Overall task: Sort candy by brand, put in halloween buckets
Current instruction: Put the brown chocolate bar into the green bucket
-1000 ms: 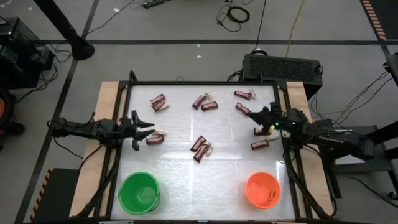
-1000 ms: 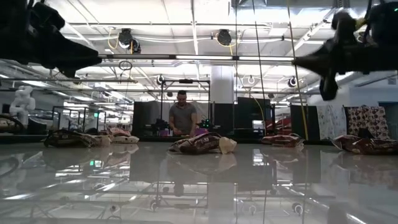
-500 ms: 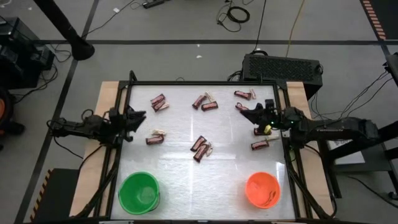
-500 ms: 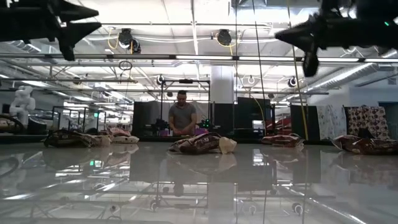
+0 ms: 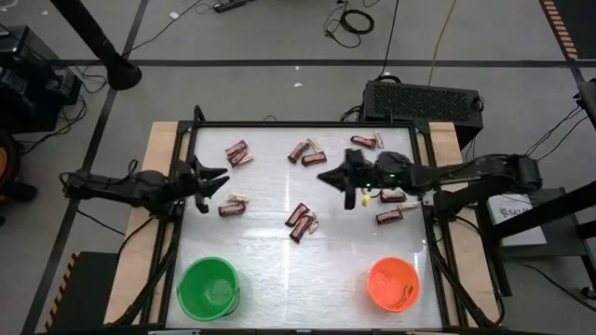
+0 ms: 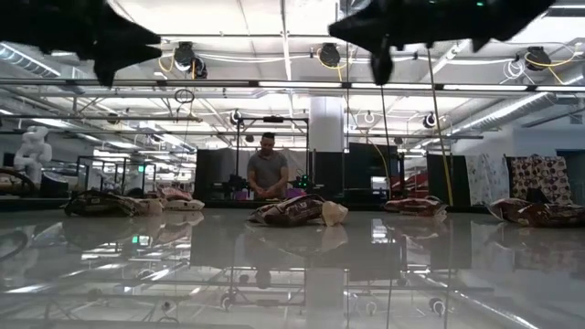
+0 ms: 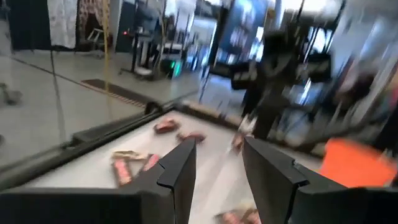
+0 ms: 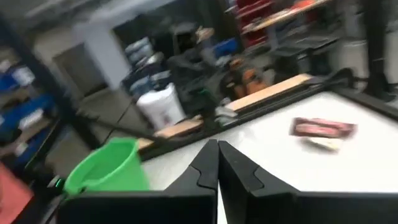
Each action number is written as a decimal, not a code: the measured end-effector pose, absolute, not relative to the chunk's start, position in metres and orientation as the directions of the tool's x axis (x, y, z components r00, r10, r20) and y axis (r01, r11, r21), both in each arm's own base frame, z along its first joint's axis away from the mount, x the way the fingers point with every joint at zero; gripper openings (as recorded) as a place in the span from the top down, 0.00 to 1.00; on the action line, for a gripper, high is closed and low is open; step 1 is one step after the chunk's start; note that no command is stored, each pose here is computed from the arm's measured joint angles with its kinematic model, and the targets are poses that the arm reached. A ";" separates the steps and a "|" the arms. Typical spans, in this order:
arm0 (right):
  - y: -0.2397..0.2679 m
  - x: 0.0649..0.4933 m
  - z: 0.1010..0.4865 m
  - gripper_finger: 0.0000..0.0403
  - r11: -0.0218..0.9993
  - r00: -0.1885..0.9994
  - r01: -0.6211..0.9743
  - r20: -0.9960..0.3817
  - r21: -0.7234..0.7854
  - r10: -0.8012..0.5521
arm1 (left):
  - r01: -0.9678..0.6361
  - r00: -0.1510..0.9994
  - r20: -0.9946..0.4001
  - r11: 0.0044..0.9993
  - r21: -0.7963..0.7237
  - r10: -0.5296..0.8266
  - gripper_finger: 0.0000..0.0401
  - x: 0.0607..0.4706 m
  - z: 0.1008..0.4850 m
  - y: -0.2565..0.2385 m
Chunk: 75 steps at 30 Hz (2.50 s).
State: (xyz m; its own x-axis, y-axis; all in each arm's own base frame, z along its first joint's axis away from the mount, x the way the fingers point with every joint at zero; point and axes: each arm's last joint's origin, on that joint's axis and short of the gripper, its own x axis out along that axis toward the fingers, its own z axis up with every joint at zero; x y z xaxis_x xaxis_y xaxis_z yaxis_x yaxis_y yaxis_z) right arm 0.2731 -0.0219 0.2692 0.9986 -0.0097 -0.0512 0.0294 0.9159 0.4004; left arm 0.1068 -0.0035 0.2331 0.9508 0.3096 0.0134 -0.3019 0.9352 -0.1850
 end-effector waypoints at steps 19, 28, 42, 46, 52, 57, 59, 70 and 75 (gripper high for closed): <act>-0.005 0.293 0.246 1.00 0.935 0.883 -0.045 -0.424 0.351 0.202 | -0.055 0.818 -0.551 0.976 0.211 0.165 0.65 0.262 0.205 -0.006; 0.009 0.286 0.240 1.00 0.952 0.823 -0.107 -0.512 0.286 0.246 | 0.144 0.736 -0.677 0.980 0.134 -0.016 0.65 0.304 0.169 -0.026; 0.011 0.285 0.239 1.00 0.962 0.815 -0.152 -0.522 0.229 0.253 | 0.130 0.660 -0.751 0.987 0.095 -0.014 0.65 0.333 0.139 -0.033; 0.011 0.284 0.239 1.00 0.962 0.814 -0.152 -0.523 0.228 0.253 | 0.092 0.641 -0.768 0.993 0.067 -0.008 0.65 0.328 0.142 -0.033; 0.011 0.285 0.239 1.00 0.963 0.816 -0.155 -0.520 0.221 0.251 | 0.000 0.595 -0.804 1.000 0.020 0.016 0.65 0.324 0.138 -0.033; 0.010 0.285 0.240 1.00 0.965 0.819 -0.149 -0.519 0.218 0.244 | 0.002 0.585 -0.811 1.000 0.025 0.019 0.65 0.324 0.136 -0.033; 0.008 0.285 0.240 1.00 0.965 0.821 -0.144 -0.519 0.217 0.239 | 0.003 0.583 -0.812 1.000 0.027 0.020 0.65 0.323 0.135 -0.032; 0.003 0.286 0.242 1.00 0.968 0.837 -0.130 -0.499 0.214 0.223 | 0.023 0.552 -0.834 1.000 -0.003 -0.015 0.65 0.326 0.122 -0.033; 0.003 0.287 0.243 1.00 0.968 0.849 -0.135 -0.480 0.211 0.223 | 0.038 0.553 -0.832 0.999 -0.025 -0.042 0.65 0.328 0.119 -0.034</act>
